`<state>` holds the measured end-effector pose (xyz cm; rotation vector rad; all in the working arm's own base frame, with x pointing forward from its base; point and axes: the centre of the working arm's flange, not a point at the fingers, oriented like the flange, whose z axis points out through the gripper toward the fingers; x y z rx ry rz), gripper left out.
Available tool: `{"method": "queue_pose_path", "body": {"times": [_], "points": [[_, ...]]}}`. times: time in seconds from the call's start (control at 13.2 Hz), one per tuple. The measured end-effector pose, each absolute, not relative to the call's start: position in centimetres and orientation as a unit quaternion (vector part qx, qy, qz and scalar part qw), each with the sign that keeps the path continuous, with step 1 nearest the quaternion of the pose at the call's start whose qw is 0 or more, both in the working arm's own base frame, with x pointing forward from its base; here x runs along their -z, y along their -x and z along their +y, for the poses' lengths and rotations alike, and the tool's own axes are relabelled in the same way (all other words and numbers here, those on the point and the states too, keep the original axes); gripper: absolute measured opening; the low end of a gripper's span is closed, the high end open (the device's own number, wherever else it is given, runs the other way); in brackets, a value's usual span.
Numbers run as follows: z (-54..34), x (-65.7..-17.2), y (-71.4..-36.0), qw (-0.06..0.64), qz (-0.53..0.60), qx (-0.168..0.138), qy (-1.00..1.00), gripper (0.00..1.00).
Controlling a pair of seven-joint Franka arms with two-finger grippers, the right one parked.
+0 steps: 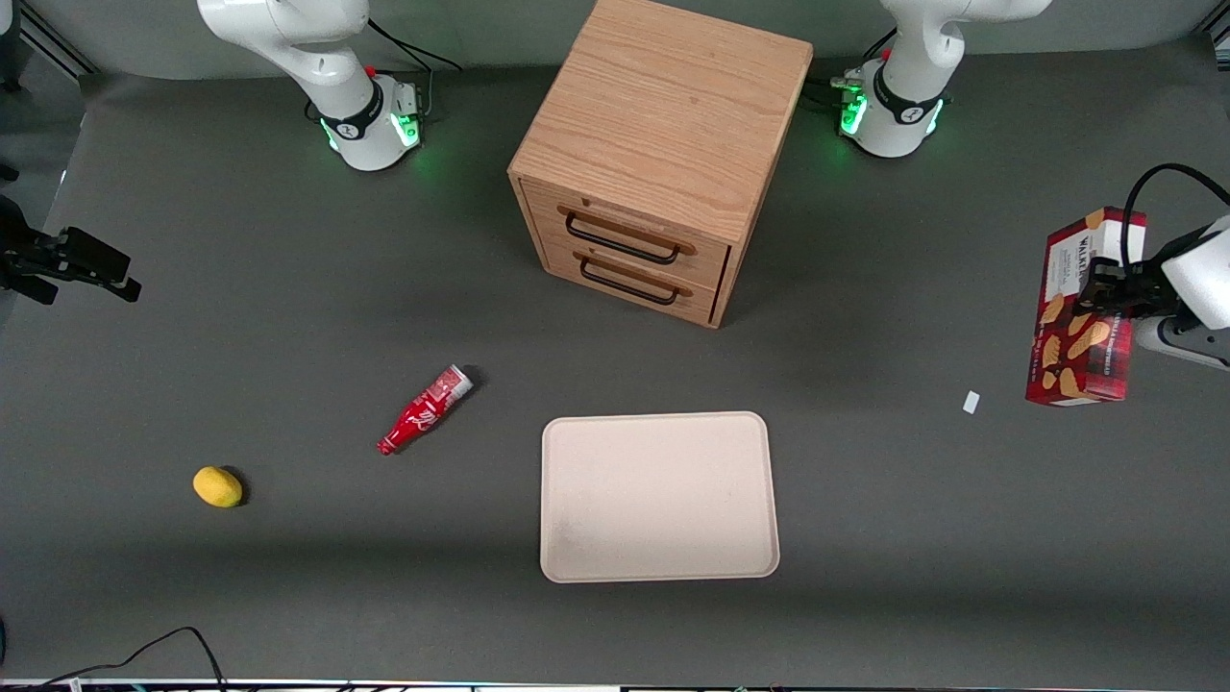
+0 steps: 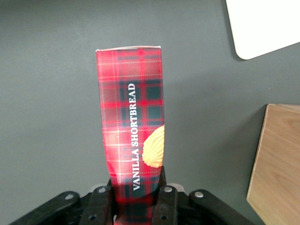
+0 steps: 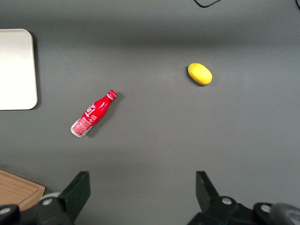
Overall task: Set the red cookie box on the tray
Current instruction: 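Carry the held box over the cream tray and lower it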
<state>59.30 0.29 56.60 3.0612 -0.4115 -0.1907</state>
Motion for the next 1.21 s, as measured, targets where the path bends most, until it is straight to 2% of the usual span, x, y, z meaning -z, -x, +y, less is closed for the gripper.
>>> {"method": "queue_pose_path", "body": {"times": [0.15,0.38,0.61,0.98,1.21], "points": [[-3.7,-55.5,-60.4,0.029,-0.102,0.067,-0.992,0.32],[-14.2,-53.2,-62.7,0.036,-0.049,0.066,-0.996,0.32],[-23.1,-48.8,-65.5,0.051,-0.003,0.035,-0.998,0.32],[-29.5,-39.6,-68.5,0.05,0.029,-0.016,-0.998,0.32],[-32.1,-34.8,-69.9,0.039,0.018,-0.036,-0.998,0.32]]}}
